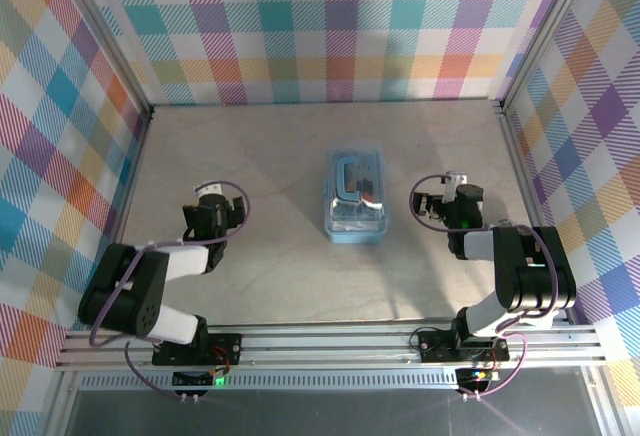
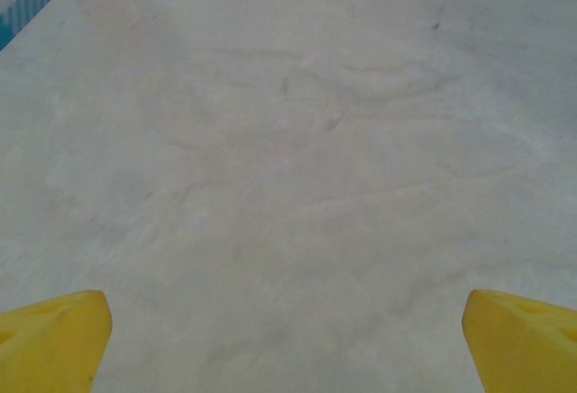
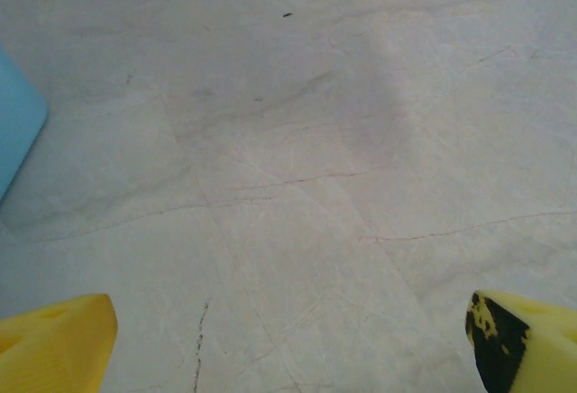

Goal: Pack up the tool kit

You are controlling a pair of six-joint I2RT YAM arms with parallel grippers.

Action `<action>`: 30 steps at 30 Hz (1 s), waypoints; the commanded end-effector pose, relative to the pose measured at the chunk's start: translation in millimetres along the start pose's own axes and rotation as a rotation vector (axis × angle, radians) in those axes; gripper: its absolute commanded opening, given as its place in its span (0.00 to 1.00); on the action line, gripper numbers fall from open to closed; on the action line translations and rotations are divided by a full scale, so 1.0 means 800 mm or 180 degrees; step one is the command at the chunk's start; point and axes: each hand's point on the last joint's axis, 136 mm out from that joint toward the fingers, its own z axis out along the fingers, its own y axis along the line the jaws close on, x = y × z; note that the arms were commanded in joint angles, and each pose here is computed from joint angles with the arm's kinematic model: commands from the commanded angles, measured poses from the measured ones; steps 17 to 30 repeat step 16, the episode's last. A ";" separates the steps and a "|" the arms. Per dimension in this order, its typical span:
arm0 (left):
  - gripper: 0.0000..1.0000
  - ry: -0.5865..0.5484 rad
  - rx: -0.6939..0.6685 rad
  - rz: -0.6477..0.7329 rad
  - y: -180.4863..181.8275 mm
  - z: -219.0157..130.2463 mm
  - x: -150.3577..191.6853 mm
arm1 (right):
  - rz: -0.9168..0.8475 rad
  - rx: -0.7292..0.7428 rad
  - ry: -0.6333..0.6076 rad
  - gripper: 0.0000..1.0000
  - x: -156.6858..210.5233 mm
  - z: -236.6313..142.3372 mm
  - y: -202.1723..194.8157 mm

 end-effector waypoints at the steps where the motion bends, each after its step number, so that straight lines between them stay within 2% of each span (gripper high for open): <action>1: 1.00 -0.0477 0.0130 -0.0161 0.006 0.020 -0.031 | -0.0027 -0.0024 -0.0376 0.99 -0.036 -0.003 0.003; 2: 1.00 -0.0316 0.0167 -0.0144 0.004 0.014 -0.025 | -0.0028 -0.0023 -0.0374 0.99 -0.036 -0.003 0.003; 4: 0.99 -0.0580 0.0142 -0.0186 0.008 0.014 -0.031 | -0.0035 -0.0045 -0.0372 0.99 -0.037 -0.003 0.005; 6: 0.99 -0.0311 0.0154 -0.0143 0.004 0.022 -0.027 | -0.0034 -0.0045 -0.0367 0.99 -0.036 -0.003 0.005; 7: 0.99 -0.0387 0.0165 -0.0152 0.004 0.021 -0.029 | -0.0034 -0.0042 -0.0367 0.99 -0.036 -0.003 0.004; 30: 1.00 -0.0374 0.0134 -0.0161 0.006 0.022 -0.028 | -0.0077 -0.0059 -0.0415 0.99 -0.037 -0.006 0.008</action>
